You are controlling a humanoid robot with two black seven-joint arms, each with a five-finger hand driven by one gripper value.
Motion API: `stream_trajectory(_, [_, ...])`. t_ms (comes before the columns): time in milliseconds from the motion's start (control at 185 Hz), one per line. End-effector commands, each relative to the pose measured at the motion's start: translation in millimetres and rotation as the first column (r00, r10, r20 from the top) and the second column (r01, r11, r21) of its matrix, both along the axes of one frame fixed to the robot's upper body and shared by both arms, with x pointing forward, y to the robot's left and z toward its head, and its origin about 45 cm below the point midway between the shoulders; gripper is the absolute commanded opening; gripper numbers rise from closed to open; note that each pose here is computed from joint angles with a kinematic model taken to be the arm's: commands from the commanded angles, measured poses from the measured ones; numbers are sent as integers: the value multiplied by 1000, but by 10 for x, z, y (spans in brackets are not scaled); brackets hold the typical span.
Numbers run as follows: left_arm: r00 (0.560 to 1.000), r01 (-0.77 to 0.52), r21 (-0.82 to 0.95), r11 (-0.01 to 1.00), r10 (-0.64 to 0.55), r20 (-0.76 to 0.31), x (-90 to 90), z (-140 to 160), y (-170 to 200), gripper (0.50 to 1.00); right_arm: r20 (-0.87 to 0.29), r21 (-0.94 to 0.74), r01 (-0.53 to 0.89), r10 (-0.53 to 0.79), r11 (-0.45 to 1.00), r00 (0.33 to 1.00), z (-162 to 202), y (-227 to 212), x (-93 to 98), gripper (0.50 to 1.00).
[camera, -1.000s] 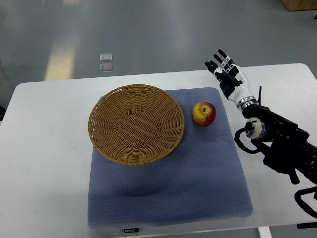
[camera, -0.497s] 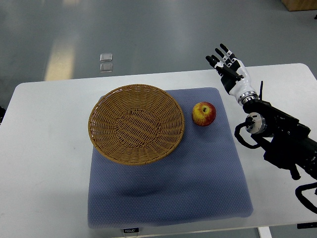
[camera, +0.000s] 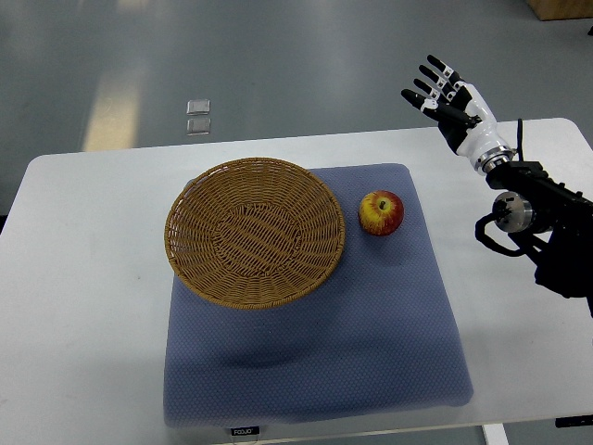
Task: Place red apple in basket with right hand
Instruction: 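Swing the right hand over and lower it toward the apple, then position the right hand fingers around the apple's far side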
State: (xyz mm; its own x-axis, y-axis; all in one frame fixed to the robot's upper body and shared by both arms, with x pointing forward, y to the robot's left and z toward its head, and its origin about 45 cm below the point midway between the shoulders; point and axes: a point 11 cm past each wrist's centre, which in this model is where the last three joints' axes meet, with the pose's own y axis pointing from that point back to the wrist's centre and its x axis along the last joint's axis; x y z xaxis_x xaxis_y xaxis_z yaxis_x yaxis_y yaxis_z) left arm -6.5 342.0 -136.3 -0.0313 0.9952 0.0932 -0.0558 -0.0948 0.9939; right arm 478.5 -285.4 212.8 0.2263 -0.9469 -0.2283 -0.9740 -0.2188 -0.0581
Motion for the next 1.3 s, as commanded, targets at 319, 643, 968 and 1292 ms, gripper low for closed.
stream_trajectory(319, [1000,0,0,1000,0,0,1,0,0,1000,3,-651,-380,502,658,865,222,308,-371,924])
stream_trajectory(643, [1000,-1,0,1000,1,0,1,0,0,1000,-131,-919,-341,663,198,738,300,504,-344,924])
stream_trajectory(968, [1000,0,0,1000,0,0,1,0,0,1000,-259,-940,-340,662,-7,703,37,427,-393,924])
stream_trajectory(1292, [1000,0,0,1000,0,0,1,0,0,1000,-270,-951,-304,635,-57,724,-138,342,-384,924])
